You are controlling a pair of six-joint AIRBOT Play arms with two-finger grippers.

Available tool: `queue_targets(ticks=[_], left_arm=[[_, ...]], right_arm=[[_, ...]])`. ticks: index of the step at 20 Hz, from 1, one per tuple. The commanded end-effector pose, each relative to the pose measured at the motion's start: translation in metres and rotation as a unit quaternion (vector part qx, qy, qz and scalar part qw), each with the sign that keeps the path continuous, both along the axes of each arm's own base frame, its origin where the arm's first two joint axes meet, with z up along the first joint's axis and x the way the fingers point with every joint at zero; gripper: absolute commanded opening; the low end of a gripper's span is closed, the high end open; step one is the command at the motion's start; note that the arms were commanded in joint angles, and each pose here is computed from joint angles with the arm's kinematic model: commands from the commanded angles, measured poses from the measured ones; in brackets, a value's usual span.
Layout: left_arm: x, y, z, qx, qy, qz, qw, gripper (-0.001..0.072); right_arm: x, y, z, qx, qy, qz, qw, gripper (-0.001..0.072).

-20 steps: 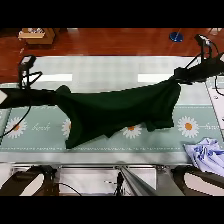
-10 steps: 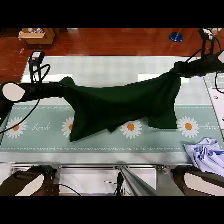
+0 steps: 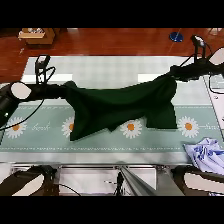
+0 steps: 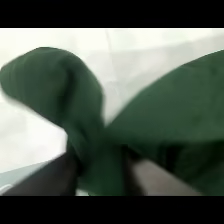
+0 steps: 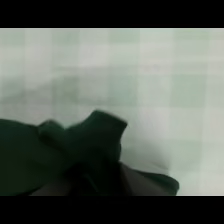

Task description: Fold the shirts.

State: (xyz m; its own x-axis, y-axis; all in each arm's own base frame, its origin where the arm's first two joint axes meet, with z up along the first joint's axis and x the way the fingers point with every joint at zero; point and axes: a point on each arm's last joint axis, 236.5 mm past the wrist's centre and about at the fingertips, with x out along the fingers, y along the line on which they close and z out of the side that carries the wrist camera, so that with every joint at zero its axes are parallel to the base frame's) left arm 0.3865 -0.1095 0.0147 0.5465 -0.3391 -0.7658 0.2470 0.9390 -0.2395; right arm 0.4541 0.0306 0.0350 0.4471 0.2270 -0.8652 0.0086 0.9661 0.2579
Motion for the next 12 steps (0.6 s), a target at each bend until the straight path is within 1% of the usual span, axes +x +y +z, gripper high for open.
queue_targets(ticks=[1, 2, 3, 4, 5, 6, 7, 8, 9, 11, 12], left_arm=[[0.002, 0.005, 0.003, 0.006, -0.001, 0.0, 1.0, 0.0422], [0.0, 0.013, 0.005, 0.023, 0.003, -0.005, 1.0, 0.0422], [-0.006, 0.028, 0.006, 0.053, 0.019, -0.013, 0.998, 0.0465], [-0.017, 0.047, 0.005, 0.089, 0.047, -0.021, 0.995, 0.0593], [-0.033, 0.071, 0.0, 0.122, 0.09, -0.022, 0.988, 0.0686], [-0.053, 0.09, -0.006, 0.132, 0.139, -0.008, 0.981, 0.0686], [-0.075, 0.103, -0.014, 0.116, 0.196, 0.023, 0.973, 0.0686], [-0.093, 0.106, -0.022, 0.089, 0.239, 0.051, 0.966, 0.0686], [-0.11, 0.099, -0.03, 0.049, 0.272, 0.057, 0.959, 0.0686], [-0.134, 0.067, -0.038, -0.035, 0.302, 0.026, 0.952, 0.0686], [-0.143, 0.053, -0.04, -0.063, 0.312, 0.013, 0.948, 0.0686]], right_arm=[[-0.004, 0.001, -0.002, -0.001, 0.008, 0.014, 1.0, 0.037], [-0.01, -0.008, 0.003, -0.016, 0.012, 0.018, 1.0, 0.0394], [-0.018, -0.021, 0.008, -0.04, 0.022, 0.023, 0.999, 0.0517], [-0.029, -0.039, 0.011, -0.072, 0.037, 0.032, 0.996, 0.0562], [-0.042, -0.059, 0.012, -0.103, 0.057, 0.033, 0.992, 0.0562], [-0.05, -0.077, 0.014, -0.106, 0.067, 0.006, 0.992, 0.0562], [-0.055, -0.088, 0.013, -0.095, 0.076, -0.013, 0.993, 0.0562], [-0.059, -0.095, 0.01, -0.083, 0.086, -0.025, 0.993, 0.0562], [-0.062, -0.103, 0.006, -0.072, 0.094, -0.036, 0.992, 0.0562], [-0.065, -0.106, -0.002, -0.042, 0.1, -0.049, 0.993, 0.0562], [-0.067, -0.106, -0.007, -0.03, 0.101, -0.049, 0.993, 0.0562]])
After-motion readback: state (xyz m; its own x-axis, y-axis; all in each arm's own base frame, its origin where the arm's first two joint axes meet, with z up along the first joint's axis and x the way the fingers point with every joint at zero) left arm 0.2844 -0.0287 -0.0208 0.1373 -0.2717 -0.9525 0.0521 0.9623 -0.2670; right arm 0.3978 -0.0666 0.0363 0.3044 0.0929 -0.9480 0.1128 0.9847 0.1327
